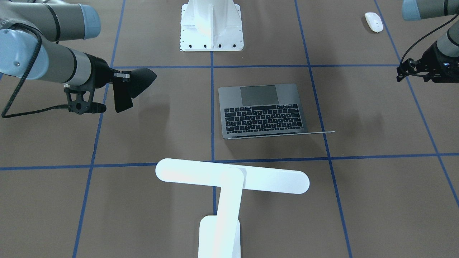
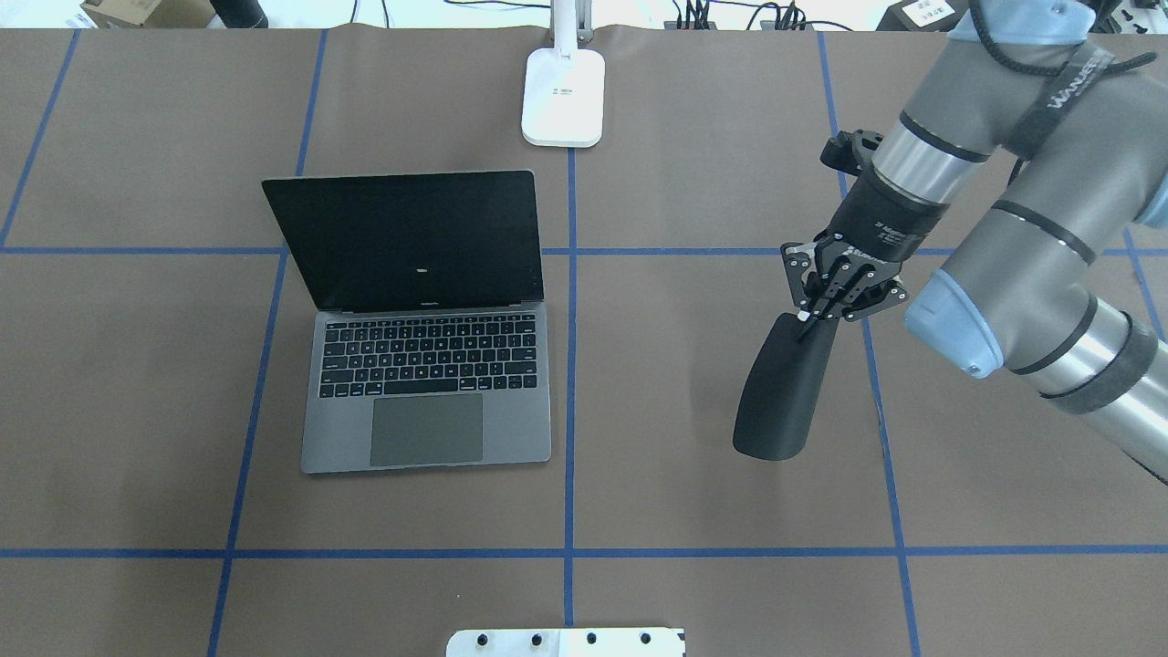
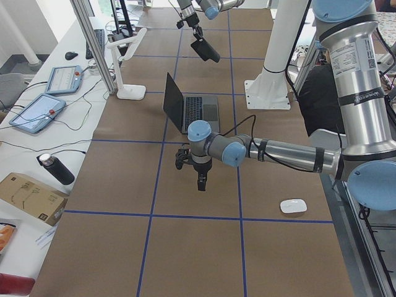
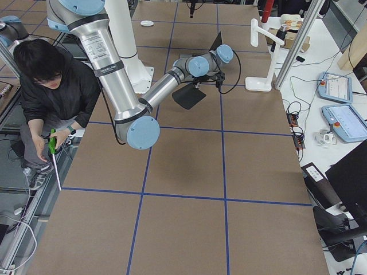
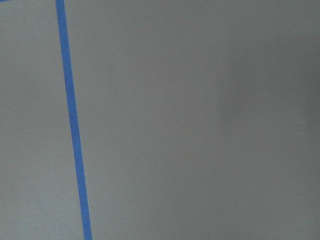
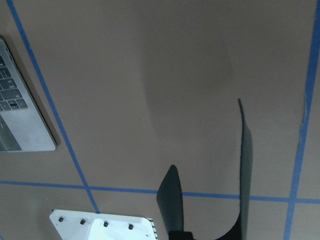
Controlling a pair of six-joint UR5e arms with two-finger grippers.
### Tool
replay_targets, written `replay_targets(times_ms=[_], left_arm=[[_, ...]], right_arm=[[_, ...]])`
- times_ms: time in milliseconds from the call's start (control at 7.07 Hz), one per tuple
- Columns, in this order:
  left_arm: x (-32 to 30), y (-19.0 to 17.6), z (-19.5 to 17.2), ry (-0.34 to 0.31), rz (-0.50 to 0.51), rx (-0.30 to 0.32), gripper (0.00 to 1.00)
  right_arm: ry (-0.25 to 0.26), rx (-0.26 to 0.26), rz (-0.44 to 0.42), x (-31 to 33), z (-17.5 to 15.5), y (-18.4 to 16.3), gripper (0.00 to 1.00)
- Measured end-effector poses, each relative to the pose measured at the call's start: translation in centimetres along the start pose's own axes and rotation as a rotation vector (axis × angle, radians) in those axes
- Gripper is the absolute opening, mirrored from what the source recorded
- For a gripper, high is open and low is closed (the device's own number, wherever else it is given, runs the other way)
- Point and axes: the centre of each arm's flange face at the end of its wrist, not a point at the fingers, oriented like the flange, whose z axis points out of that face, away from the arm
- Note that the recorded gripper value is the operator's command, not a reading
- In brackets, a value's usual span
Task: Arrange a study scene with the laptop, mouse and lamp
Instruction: 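Lower the black lamp onto the table beside the laptop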
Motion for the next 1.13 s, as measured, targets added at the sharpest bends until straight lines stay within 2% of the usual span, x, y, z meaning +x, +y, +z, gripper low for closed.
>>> replay_targets(times_ms=[141, 424, 848, 1131], left_arm=[[-0.6, -0.1, 0.7, 0.002, 0.003, 0.003, 1.0], [-2.3, -0.1, 2.8, 0.008, 0.012, 0.016, 1.0], [-3.2, -0.1, 3.8, 0.01, 0.015, 0.02, 1.0], [-3.2, -0.1, 3.8, 0.01, 0.014, 0.02, 1.0]], right_arm=[[-0.007, 0.024, 0.015, -1.0, 2.3, -0.6, 0.0], [0.013, 0.059, 0.009, -3.2, 5.9, -0.9, 0.0], [0.04, 0.089, -0.02, -7.5, 9.0, -0.9, 0.0], [0.018, 0.113, -0.017, -10.2, 10.9, -1.9, 0.0]])
